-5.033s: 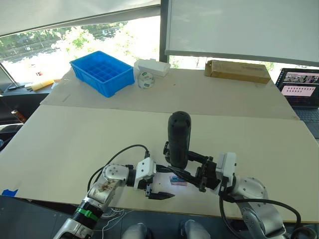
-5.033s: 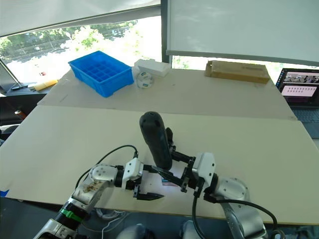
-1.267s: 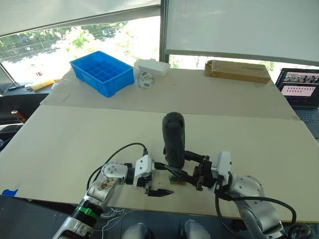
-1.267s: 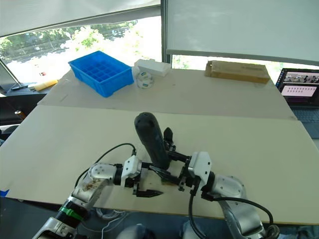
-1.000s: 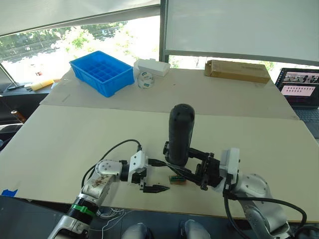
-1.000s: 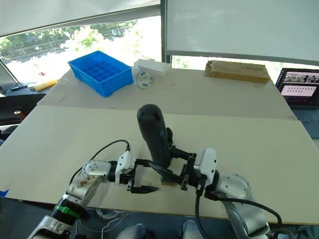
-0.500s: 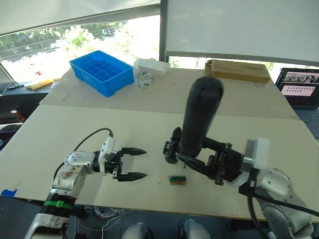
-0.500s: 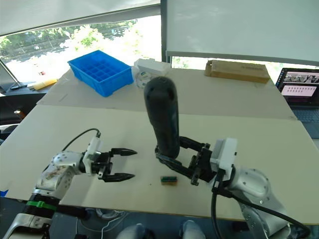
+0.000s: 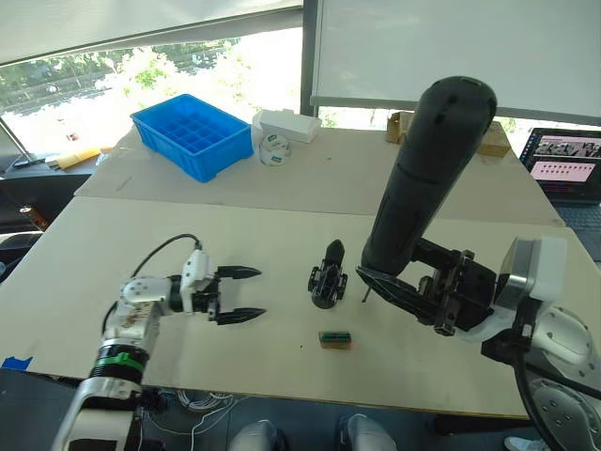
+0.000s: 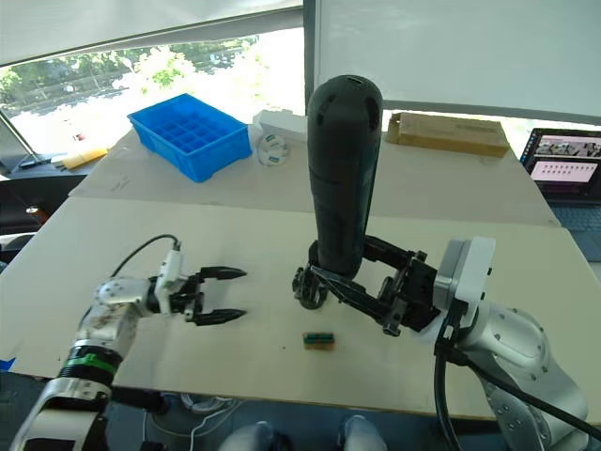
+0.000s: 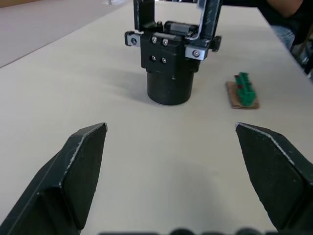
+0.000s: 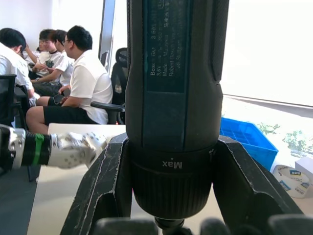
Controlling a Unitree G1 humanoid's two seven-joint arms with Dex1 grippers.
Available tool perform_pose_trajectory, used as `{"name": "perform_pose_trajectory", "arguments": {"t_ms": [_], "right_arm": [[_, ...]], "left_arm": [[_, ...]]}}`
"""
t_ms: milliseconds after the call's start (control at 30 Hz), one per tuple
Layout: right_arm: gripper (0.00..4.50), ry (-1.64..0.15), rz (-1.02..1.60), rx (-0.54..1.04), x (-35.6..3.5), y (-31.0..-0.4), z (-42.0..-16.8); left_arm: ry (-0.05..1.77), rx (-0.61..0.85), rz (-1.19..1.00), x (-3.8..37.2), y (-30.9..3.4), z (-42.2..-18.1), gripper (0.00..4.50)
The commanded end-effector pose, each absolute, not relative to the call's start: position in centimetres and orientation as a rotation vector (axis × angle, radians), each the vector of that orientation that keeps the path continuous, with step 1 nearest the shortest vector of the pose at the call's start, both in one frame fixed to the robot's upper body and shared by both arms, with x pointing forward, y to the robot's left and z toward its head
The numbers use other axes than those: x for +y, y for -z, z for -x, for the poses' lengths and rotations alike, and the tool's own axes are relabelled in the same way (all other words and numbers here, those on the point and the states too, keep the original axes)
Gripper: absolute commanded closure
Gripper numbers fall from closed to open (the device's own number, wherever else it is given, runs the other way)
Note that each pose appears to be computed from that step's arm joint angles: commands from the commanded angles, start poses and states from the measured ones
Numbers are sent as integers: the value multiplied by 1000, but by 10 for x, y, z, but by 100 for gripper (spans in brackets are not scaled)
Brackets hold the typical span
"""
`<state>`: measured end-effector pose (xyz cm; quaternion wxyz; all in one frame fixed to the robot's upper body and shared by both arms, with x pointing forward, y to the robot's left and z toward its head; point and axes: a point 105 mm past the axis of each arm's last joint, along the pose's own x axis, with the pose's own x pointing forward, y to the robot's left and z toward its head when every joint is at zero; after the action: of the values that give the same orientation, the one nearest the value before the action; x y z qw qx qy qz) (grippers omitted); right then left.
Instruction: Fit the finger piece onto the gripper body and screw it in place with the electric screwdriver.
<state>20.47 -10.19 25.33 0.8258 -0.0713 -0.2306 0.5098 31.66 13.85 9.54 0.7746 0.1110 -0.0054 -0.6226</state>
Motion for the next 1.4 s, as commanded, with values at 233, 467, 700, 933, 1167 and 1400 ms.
{"name": "perform_pose_trajectory", "arguments": {"t_ms": [233, 467, 700, 933, 1167, 1400], "right_arm": [[261, -1083, 186, -559, -99, -268, -194], [261, -1071, 190, -553, -100, -268, -194], [261, -1067, 191, -550, -99, -267, -195], [261, -1065, 193, -554, -100, -268, -194], [261, -1069, 199, -553, -101, -269, -193], [261, -1074, 204, -546, -102, -268, -193]], "left_arm": [[1308, -48, -237, 74, -86, -322, 6], [1273, -38, -213, 43, -82, -318, 6], [1217, -12, -236, 37, -81, -321, 6], [1226, 36, -244, 35, -76, -318, 30], [1260, 72, -250, 38, -70, -313, 221], [1280, 57, -263, 37, -71, -320, 221]]}}
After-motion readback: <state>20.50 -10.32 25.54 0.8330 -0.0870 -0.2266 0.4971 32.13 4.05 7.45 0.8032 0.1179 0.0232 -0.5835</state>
